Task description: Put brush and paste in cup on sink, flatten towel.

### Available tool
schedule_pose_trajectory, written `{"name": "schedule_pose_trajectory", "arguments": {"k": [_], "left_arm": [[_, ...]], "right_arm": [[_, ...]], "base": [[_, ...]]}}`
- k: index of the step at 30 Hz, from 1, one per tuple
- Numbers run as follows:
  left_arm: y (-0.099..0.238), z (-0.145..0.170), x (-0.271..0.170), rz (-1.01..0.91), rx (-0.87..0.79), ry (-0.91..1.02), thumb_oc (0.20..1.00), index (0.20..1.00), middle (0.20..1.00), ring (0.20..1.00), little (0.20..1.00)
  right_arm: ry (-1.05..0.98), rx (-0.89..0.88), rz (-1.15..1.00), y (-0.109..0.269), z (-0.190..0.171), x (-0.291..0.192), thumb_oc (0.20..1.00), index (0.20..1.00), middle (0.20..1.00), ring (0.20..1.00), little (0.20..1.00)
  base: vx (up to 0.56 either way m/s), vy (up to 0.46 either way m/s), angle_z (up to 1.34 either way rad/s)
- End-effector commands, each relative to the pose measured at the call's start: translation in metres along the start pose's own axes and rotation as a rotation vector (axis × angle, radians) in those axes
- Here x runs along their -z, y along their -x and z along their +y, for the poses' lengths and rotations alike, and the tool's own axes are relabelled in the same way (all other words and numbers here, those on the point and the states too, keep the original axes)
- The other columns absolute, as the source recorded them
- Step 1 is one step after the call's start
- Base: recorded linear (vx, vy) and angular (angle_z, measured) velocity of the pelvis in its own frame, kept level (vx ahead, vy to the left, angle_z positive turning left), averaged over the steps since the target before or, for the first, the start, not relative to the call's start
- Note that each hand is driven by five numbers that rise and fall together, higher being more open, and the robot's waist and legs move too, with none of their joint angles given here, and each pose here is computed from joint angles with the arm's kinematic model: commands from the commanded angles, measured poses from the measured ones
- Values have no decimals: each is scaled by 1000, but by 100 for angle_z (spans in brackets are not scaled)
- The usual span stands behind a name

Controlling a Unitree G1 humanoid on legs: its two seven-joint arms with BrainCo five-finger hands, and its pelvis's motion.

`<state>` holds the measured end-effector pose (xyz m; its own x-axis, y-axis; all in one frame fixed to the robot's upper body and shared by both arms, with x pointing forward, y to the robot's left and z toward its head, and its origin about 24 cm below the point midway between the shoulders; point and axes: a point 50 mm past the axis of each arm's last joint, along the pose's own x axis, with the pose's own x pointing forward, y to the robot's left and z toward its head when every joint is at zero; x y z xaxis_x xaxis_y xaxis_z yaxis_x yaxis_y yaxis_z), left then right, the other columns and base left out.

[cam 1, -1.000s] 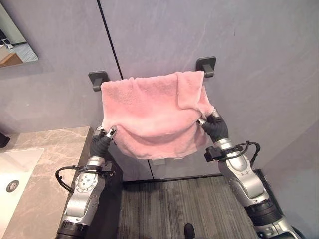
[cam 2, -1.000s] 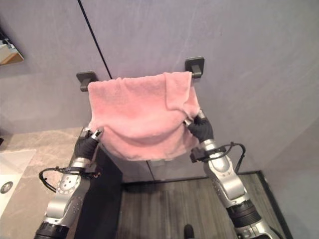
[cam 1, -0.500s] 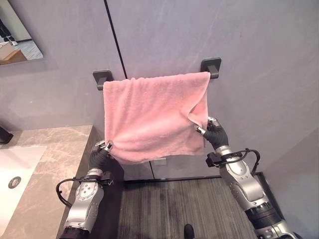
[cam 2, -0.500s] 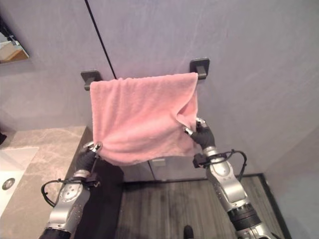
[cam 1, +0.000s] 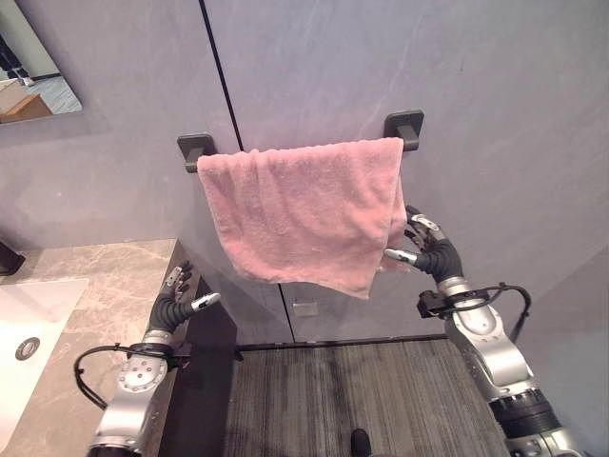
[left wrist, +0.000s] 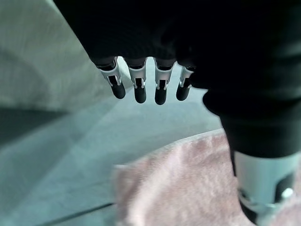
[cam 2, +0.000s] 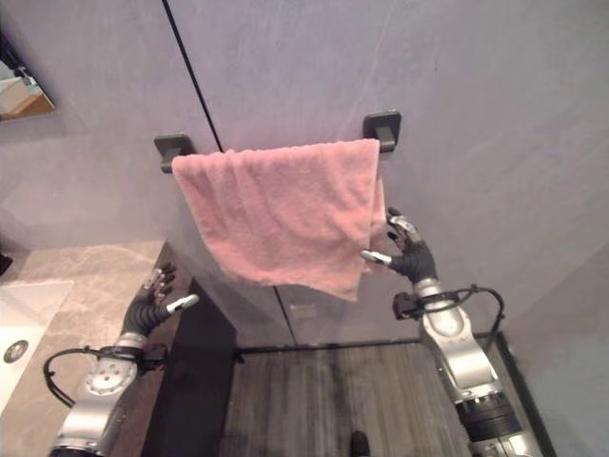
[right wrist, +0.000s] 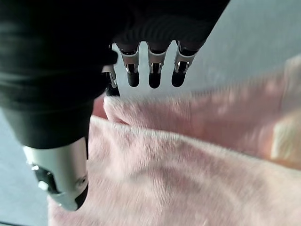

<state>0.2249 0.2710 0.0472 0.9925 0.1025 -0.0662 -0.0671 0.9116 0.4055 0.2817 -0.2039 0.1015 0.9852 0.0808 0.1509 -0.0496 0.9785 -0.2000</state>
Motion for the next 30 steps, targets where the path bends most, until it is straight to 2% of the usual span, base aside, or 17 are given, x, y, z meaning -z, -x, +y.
{"name": "schedule_pose_trajectory", "arguments": {"k": [1,6,8,9,12,13,15,16,21,24,28,30], "left_arm": [[-1,46,-31,-126,-76,-198,1000,1000,1000,1000,1000],[2,55,-45,-199,-146,-137,1000,1000,1000,1000,1000],[3,55,-63,-303,-192,-27,1000,1000,1000,1000,1000],[3,55,-63,-303,-192,-27,1000,1000,1000,1000,1000],[5,53,-99,-504,-221,137,1000,1000,1000,1000,1000],[5,46,-111,-589,-211,255,1000,1000,1000,1000,1000],[5,42,-113,-611,-198,304,1000,1000,1000,1000,1000],[5,33,-121,-661,-165,383,1000,1000,1000,1000,1000],[8,25,-143,-772,-141,375,1000,1000,1000,1000,1000],[5,11,-157,-840,-56,503,1000,1000,1000,1000,1000],[-2,-4,-168,-869,7,569,1000,1000,1000,1000,1000],[-13,-23,-178,-865,73,645,1000,1000,1000,1000,1000]], "right_arm": [[37,21,-153,-3,-12,-29,1000,1000,1000,1000,1000],[10,6,-221,-2,-12,-44,1000,1000,1000,1000,1000],[-96,-34,-289,-1,-7,-58,1000,1000,1000,1000,1000],[-96,-34,-289,-2,-8,-58,1000,1000,1000,1000,1000],[-123,-95,-413,0,-5,-85,1000,1000,1000,1000,1000],[-166,-111,-483,1,-3,-97,1000,1000,1000,1000,1000],[-186,-117,-507,0,-2,-101,1000,1000,1000,1000,1000],[-264,-157,-556,-1,6,-109,1000,1000,1000,1000,1000],[-382,-255,-631,-4,28,-124,1000,1000,1000,1000,1000],[-448,-332,-675,-7,45,-135,1000,1000,1000,1000,1000],[-531,-393,-685,-13,63,-141,1000,1000,1000,1000,1000],[-677,-448,-638,-22,84,-141,1000,1000,1000,1000,1000]], "base": [[0,0,0],[0,0,0],[0,0,0],[0,0,0],[0,0,0],[0,0,0],[0,0,0],[0,0,0],[0,0,0],[0,0,0],[24,-2,2],[17,-2,1]]}}
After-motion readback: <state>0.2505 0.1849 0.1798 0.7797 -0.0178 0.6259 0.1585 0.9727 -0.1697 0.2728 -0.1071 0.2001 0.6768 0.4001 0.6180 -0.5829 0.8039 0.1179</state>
